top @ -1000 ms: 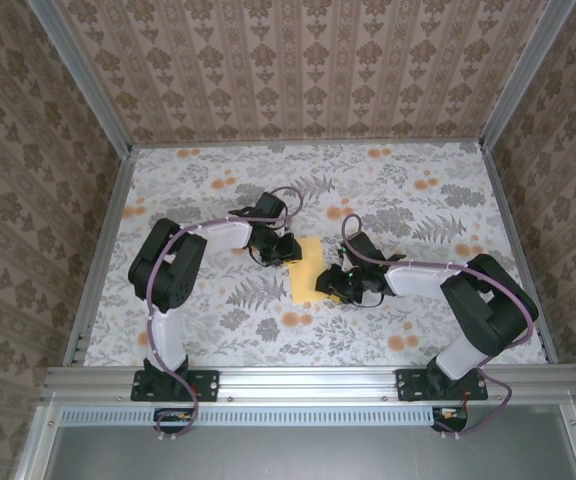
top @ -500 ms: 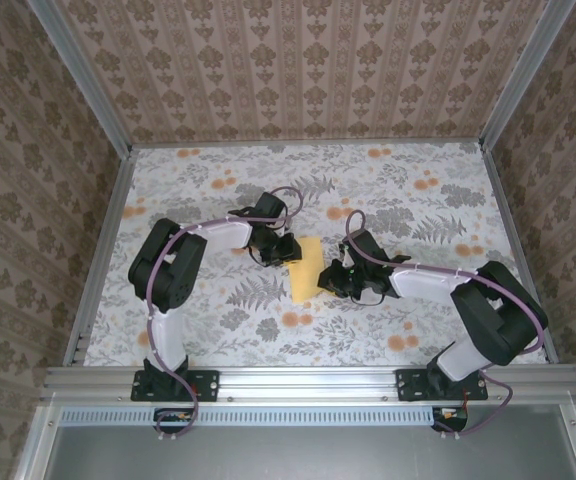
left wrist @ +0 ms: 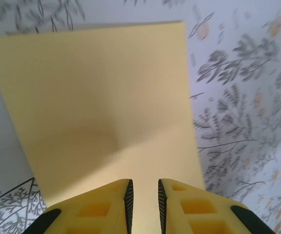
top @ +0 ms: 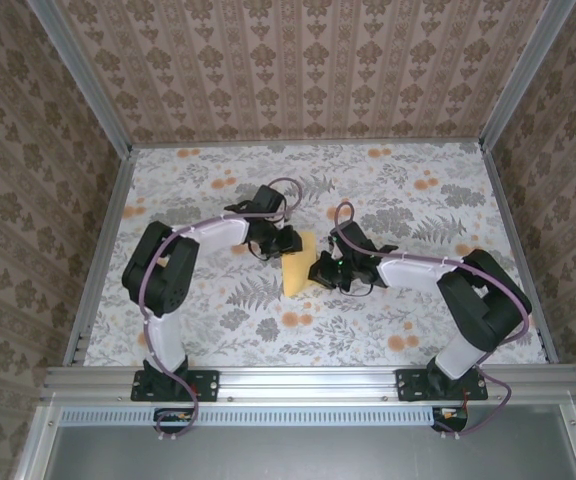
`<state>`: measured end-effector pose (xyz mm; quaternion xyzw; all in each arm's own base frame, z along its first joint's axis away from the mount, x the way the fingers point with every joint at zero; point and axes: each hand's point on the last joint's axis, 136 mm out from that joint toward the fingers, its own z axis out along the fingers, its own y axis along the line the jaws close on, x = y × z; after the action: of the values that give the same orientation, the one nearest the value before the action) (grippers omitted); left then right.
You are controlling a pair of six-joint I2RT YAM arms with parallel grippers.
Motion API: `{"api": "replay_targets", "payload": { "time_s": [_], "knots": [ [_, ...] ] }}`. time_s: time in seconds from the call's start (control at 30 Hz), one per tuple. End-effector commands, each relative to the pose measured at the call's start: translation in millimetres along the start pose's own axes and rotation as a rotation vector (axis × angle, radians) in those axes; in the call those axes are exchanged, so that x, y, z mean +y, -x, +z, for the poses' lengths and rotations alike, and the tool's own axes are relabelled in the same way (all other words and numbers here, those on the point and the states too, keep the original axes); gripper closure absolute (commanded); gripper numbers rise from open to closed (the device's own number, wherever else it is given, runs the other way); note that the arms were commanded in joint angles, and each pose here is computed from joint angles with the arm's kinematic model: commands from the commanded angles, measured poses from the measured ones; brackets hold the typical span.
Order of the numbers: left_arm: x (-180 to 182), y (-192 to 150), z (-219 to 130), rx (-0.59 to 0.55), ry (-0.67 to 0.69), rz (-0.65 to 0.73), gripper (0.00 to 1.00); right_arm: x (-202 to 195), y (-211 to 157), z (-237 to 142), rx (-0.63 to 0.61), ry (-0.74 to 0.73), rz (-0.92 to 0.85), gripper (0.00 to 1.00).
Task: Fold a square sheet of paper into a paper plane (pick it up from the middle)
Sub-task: Third fold the triangle at the center of the table.
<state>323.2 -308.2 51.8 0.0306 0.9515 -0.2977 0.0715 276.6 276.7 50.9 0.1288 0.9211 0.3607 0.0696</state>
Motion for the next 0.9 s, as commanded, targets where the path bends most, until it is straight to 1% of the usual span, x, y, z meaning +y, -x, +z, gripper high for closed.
{"api": "replay_targets", "payload": {
  "time_s": [0.0, 0.23, 0.37, 0.47, 0.57, 0.7, 0.87],
  "knots": [
    [3.9, 15.2, -9.9, -0.044, 0.024, 0.011, 0.76, -0.2, 4.0, 5.7, -0.003, -0.031, 0.019, 0.92],
    [21.3, 23.4, -0.5, -0.038, 0.067, 0.019, 0.77, -6.4, 0.0, 3.7, 0.013, -0.072, 0.032, 0.92],
    [22.9, 20.7, 1.6, -0.021, 0.075, 0.034, 0.78, -12.5, -8.5, -4.5, 0.033, -0.098, 0.037, 0.92],
    [18.5, 18.1, -1.1, -0.017, 0.055, 0.048, 0.78, -19.2, -17.7, -12.4, 0.052, -0.119, 0.047, 0.92],
    [13.3, 10.7, -0.8, -0.005, 0.048, 0.072, 0.78, -24.9, -24.4, -19.5, 0.059, -0.133, 0.057, 0.92],
    [17.1, -7.3, 6.5, 0.028, 0.066, 0.069, 0.79, -29.2, -28.4, -26.5, 0.056, -0.149, 0.070, 0.92],
    [23.2, -19.1, 14.1, 0.053, 0.082, 0.070, 0.81, -22.4, -27.9, -23.9, 0.064, -0.138, 0.059, 0.92]
  ]
}}
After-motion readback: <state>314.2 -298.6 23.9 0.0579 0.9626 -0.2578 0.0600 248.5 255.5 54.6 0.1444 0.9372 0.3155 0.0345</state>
